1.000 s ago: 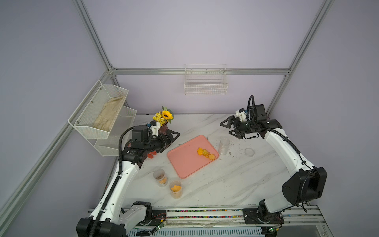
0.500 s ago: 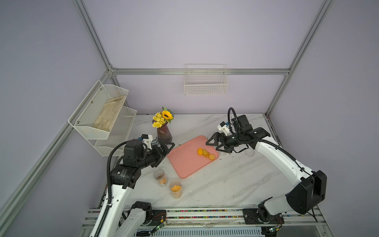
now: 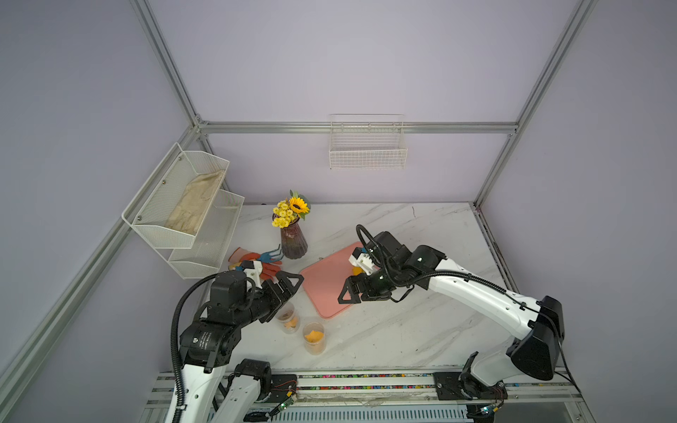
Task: Pour the cookies out of the jar
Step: Pick up the jar from the center of the board.
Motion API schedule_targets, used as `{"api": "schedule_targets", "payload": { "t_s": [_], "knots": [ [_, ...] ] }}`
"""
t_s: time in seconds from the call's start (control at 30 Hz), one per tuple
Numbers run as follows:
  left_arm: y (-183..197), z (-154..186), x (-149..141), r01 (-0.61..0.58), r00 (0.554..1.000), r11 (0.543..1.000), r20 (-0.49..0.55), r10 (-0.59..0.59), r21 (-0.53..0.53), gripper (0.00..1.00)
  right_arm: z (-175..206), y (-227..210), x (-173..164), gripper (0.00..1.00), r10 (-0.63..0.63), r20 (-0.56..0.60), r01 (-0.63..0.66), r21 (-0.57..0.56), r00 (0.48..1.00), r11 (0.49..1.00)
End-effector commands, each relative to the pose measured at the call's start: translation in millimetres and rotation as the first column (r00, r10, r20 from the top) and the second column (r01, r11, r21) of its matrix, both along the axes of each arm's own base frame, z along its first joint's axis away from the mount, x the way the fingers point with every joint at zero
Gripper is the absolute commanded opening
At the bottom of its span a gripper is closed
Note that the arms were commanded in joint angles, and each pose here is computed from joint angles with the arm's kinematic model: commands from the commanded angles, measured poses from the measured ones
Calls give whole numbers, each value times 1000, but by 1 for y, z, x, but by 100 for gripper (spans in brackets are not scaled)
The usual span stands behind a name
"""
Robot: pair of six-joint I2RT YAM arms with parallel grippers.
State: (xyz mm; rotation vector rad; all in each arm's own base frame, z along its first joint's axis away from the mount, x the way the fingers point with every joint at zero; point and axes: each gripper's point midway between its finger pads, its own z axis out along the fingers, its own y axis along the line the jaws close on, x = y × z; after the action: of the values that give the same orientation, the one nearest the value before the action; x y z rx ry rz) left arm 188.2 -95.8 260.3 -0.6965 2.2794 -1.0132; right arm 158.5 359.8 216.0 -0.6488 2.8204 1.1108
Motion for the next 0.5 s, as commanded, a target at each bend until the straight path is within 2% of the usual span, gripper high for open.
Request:
{"api": "schedule_targets", "payload": {
  "t_s": [0.0,0.23,0.47],
  "knots": [
    [8,12,-12,-5,1000,998,23,4,61,100,-9,12,-10,97,11,53,-6,-92,999,996],
    [32,17,-25,-132,991,985,42,128,106,100,-26,44,-47,97,119,76,-105,-162,990,981],
    [61,29,-48,-275,960,948,90,264,159,100,-38,66,-68,97,205,114,-174,-235,972,956]
  ]
}}
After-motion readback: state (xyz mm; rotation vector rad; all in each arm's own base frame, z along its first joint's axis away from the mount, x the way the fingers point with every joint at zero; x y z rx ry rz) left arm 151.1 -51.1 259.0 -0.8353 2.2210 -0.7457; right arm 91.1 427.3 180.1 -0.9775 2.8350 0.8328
